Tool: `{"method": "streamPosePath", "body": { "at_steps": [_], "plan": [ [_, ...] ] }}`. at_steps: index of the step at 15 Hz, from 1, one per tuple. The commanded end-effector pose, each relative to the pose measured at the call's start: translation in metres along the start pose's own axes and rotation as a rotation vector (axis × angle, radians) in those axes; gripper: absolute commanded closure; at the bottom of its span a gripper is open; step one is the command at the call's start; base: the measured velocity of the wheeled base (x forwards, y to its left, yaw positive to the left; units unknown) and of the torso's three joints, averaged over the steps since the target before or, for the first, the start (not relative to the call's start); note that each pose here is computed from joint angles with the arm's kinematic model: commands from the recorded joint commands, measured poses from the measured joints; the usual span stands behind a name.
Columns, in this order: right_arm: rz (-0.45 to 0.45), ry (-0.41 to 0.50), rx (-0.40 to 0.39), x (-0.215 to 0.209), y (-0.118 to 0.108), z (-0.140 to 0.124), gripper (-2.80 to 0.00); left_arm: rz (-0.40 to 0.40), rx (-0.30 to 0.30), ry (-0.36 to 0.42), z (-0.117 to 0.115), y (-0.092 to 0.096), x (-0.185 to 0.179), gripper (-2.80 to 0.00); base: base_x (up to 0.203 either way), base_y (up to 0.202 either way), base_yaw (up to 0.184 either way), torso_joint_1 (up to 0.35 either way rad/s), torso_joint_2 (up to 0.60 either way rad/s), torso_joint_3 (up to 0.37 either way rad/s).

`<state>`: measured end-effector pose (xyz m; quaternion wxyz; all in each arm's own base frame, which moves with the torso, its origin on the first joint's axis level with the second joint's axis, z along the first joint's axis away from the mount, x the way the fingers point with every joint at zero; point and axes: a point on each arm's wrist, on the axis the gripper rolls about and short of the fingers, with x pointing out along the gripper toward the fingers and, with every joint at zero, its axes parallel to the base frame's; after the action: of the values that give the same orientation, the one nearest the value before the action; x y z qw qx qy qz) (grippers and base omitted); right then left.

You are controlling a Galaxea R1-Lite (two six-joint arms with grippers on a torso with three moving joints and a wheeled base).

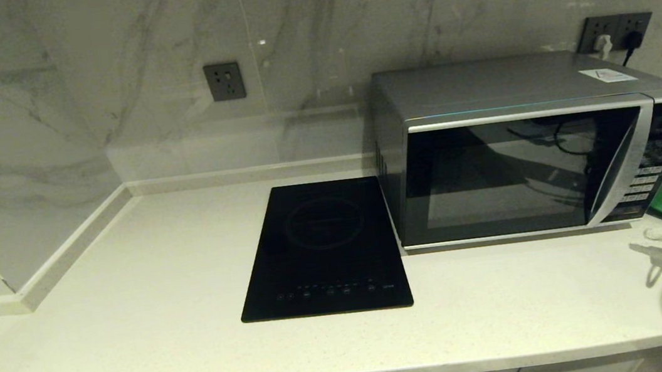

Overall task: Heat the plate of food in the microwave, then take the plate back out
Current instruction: Open the microwave oven

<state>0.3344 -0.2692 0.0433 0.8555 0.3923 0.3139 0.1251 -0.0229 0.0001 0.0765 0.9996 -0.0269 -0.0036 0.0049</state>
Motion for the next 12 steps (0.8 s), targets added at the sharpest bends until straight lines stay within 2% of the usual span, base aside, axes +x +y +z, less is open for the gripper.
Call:
{"method": "streamPosePath", "body": {
  "at_steps": [1,8,12],
  "plan": [
    [0.023,0.014,-0.005,0.015,-0.010,0.003,0.00,0.001,0.000,-0.001,0.000,0.000,0.000,0.00,0.000,0.000,0.000,0.000,0.00,0.000],
    [0.053,-0.018,-0.062,0.011,-0.002,0.020,0.00,0.001,0.000,-0.001,0.000,0.000,0.000,0.00,0.000,0.000,0.000,0.000,0.00,0.000],
    [0.052,-0.025,-0.074,0.015,-0.007,0.025,0.00,0.001,-0.001,-0.001,0.000,0.000,0.000,0.00,0.000,0.000,0.000,0.000,0.00,0.000]
  ]
}}
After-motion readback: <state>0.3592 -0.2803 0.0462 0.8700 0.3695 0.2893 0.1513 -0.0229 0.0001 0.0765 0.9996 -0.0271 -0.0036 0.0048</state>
